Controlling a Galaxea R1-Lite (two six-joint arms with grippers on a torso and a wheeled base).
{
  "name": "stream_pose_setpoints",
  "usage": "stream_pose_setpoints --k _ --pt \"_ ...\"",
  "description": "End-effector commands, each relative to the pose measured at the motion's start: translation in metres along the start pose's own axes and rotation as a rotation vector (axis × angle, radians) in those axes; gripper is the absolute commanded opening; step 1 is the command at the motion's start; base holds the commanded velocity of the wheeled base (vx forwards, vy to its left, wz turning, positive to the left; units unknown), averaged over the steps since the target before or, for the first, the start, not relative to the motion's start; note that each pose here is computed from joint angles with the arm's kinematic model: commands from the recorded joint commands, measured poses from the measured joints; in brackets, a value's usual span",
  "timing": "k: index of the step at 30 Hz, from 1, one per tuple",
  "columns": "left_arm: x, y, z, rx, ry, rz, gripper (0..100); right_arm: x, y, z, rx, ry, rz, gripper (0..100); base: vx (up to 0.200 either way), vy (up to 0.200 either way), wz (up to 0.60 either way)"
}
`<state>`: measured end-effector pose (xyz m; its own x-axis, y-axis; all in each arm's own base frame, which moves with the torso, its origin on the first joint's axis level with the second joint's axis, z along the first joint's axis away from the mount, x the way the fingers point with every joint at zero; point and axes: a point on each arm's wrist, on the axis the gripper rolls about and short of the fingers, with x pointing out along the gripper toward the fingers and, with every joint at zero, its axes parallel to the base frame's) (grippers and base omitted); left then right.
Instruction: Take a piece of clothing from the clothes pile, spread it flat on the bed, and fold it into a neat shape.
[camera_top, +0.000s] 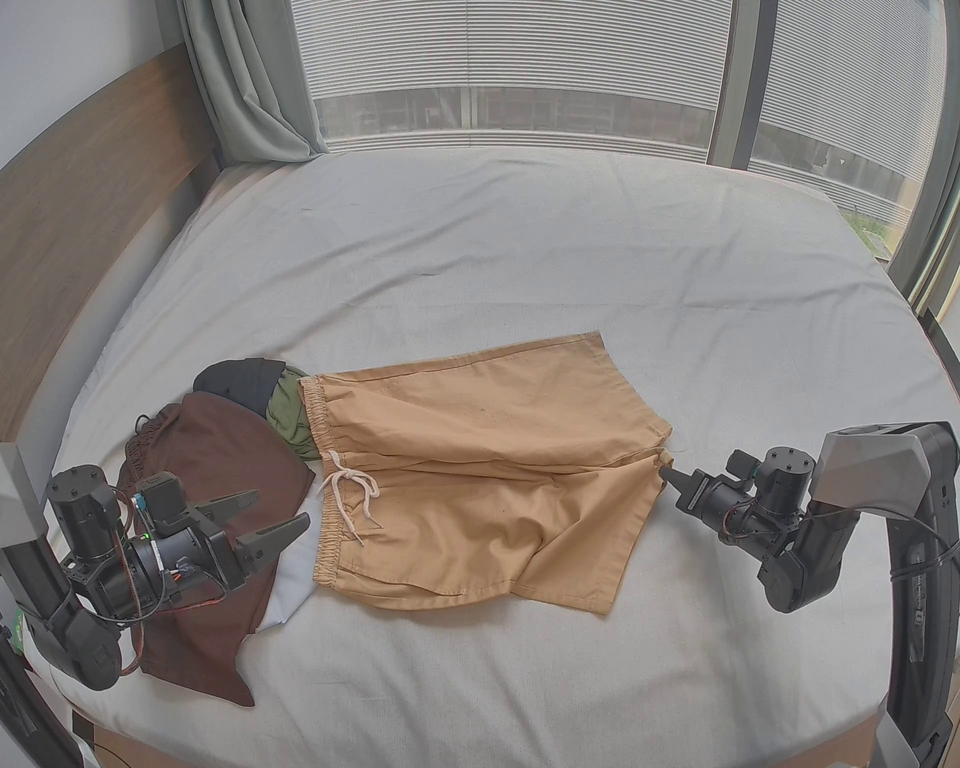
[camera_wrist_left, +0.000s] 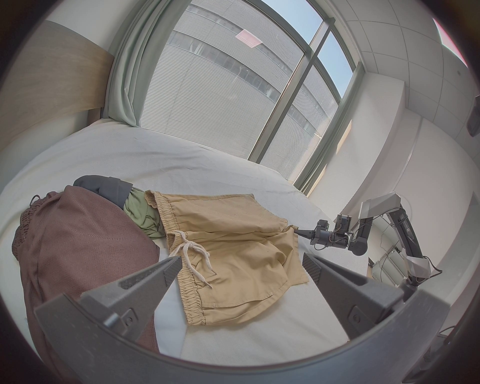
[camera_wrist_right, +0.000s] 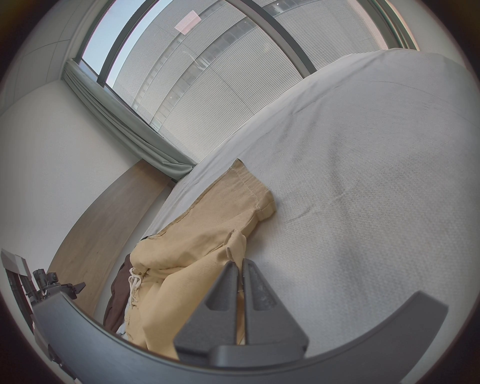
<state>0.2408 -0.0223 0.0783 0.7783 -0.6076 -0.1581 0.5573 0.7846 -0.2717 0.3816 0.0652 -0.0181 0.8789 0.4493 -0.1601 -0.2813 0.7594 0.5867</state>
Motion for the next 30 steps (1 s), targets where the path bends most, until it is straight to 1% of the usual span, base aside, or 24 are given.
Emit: stream_pose_setpoints --k 1,5,10,15,27,28,30 --pt "0.000 0.000 0.000 -0.001 -0.001 0.000 100 0.005 -0.001 0.001 -0.006 -0.013 0.010 0 0.000 0.000 0.00" --pt "0.001 0.001 0.001 0.000 -0.003 0.000 100 0.008 0.000 0.005 -0.012 -0.030 0.019 0 0.000 0.000 0.00" --pt "0.003 0.001 0.001 0.000 -0.005 -0.002 100 0.011 -0.002 0.002 -0.022 -0.027 0.017 0 0.000 0.000 0.00" --pt "0.003 0.001 0.002 0.004 -0.007 -0.002 100 0.017 0.000 0.004 -0.032 -0.059 0.007 0 0.000 0.000 0.00" --pt "0.003 0.002 0.002 0.005 -0.007 -0.004 100 0.016 0.002 0.008 -0.035 -0.070 0.008 0 0.000 0.000 0.00" --pt "0.003 0.002 0.002 0.005 -0.007 -0.004 100 0.016 0.002 0.008 -0.035 -0.071 0.007 100 0.000 0.000 0.00" --pt "0.004 0.002 0.001 0.004 -0.006 -0.004 100 0.016 0.002 0.009 -0.035 -0.075 0.006 100 0.000 0.000 0.00"
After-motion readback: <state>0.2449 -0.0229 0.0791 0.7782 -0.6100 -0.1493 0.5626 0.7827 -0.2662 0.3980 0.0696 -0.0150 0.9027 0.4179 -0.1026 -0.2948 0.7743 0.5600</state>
